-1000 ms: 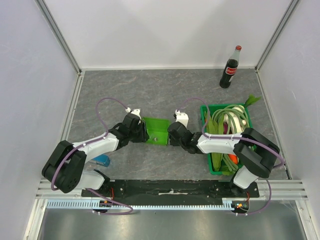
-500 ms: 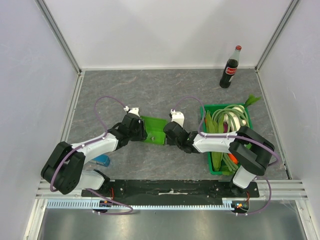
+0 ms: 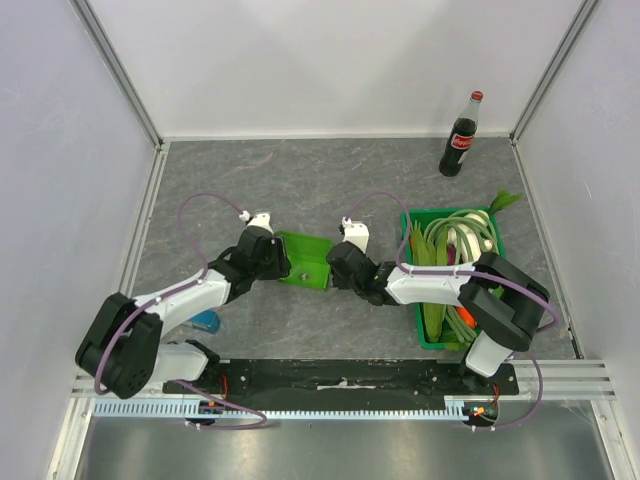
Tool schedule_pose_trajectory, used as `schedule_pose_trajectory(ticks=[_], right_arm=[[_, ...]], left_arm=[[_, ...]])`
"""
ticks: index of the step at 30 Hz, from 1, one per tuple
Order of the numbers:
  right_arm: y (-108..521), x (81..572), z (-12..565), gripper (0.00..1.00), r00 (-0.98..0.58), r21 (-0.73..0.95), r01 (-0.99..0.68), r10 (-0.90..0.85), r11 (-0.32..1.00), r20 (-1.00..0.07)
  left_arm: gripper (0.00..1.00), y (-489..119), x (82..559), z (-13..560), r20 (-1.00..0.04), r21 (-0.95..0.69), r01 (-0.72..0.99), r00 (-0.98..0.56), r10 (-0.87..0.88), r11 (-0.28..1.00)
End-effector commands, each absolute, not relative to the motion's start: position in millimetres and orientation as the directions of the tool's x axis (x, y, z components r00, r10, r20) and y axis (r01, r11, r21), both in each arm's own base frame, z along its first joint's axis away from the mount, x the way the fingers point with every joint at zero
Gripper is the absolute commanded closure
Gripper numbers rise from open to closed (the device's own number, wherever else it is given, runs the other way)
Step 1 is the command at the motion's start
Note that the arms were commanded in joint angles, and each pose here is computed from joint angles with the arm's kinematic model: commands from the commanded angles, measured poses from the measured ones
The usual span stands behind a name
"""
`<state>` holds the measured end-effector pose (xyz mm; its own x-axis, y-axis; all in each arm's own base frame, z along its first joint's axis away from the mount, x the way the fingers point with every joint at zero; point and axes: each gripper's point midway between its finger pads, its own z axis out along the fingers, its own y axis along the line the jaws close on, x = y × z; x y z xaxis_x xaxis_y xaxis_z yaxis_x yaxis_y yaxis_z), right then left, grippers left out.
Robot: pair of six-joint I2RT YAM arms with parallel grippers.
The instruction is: Fold the paper box
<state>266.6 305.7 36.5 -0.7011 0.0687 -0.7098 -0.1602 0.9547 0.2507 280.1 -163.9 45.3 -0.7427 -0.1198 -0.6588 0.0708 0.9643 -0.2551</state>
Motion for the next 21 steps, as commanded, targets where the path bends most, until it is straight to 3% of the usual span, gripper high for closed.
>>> schedule_pose_trajectory(ticks=[1, 5, 11, 21], right_arm=[[319, 271, 64, 0.55, -0.672, 0.356, -0.145, 0.172, 0.923, -0.72], [319, 269, 65, 0.55, -0.673, 0.362, -0.144, 0.177, 0.921, -0.718], [332, 267, 61, 0.55, -0.689, 0.361, -0.167, 0.154, 0.918, -0.709], [342, 269, 43, 0.61, -0.71, 0.3, -0.165, 0.098, 0.94, -0.698]], left_arm=[[0.42, -164, 286, 70, -0.712, -0.349, 0.092, -0.673, -0.2, 0.933], [0.5, -157, 290, 70, -0.702, -0.376, 0.077, -0.674, -0.229, 0.924], [0.49, -156, 296, 56, -0.695, -0.332, 0.085, -0.696, -0.182, 0.939], [0.58, -154, 303, 44, -0.704, -0.274, 0.108, -0.699, -0.123, 0.956]])
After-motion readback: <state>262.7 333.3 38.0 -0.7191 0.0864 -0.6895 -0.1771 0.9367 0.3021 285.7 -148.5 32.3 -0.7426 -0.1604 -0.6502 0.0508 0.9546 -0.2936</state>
